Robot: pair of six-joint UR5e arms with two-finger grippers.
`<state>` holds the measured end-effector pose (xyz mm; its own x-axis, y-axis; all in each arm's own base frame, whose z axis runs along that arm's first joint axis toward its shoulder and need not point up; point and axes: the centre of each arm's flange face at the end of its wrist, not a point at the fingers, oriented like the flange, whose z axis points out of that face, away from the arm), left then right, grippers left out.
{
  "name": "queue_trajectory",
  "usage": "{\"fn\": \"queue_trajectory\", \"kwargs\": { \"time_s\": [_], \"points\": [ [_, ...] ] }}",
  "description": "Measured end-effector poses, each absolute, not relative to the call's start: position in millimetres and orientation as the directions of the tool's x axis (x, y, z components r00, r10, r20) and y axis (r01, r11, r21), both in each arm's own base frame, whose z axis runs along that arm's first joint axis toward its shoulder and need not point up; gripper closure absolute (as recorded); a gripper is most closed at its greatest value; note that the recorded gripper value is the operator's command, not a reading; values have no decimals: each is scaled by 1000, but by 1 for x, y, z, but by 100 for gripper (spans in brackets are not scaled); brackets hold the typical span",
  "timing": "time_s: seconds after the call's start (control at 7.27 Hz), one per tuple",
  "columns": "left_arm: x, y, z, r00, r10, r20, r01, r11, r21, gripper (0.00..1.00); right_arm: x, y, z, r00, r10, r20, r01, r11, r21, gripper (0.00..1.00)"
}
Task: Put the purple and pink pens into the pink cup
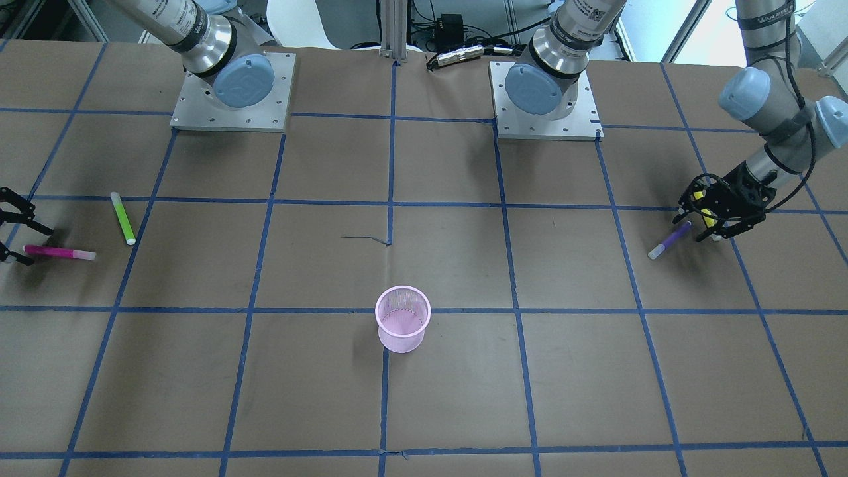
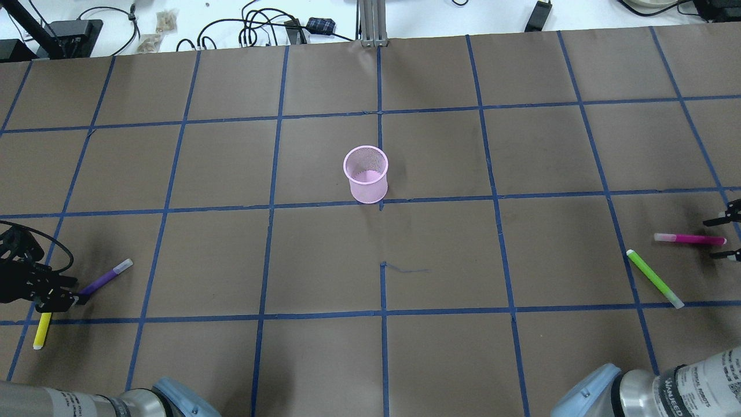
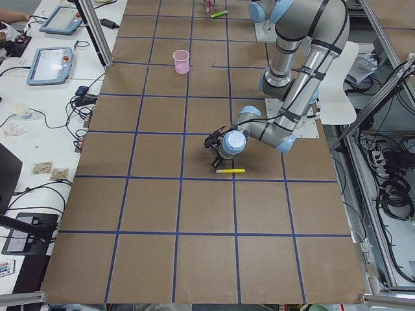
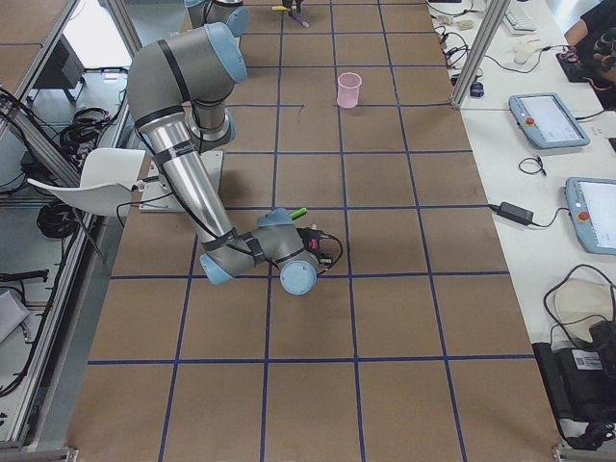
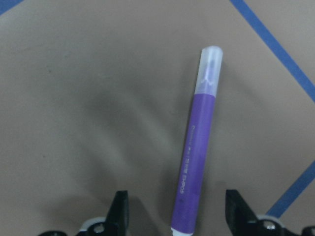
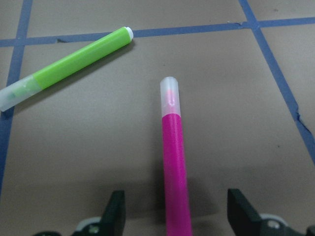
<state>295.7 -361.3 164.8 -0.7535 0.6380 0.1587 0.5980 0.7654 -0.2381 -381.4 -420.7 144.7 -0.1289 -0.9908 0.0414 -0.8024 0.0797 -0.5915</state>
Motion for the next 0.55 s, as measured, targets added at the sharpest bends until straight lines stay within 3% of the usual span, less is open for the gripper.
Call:
{"fn": "queue_trajectory", "kwargs": {
  "time_s": [0.41, 0.55],
  "points": [
    [295, -362, 166, -757, 635, 157, 595, 768, -237, 92, -381, -420, 145, -124, -992, 38, -803, 78, -591, 74],
    [295, -363, 167, -757, 634, 155, 595, 768, -237, 100, -382, -420, 145, -121, -992, 36, -805, 77, -588, 88]
  ]
}}
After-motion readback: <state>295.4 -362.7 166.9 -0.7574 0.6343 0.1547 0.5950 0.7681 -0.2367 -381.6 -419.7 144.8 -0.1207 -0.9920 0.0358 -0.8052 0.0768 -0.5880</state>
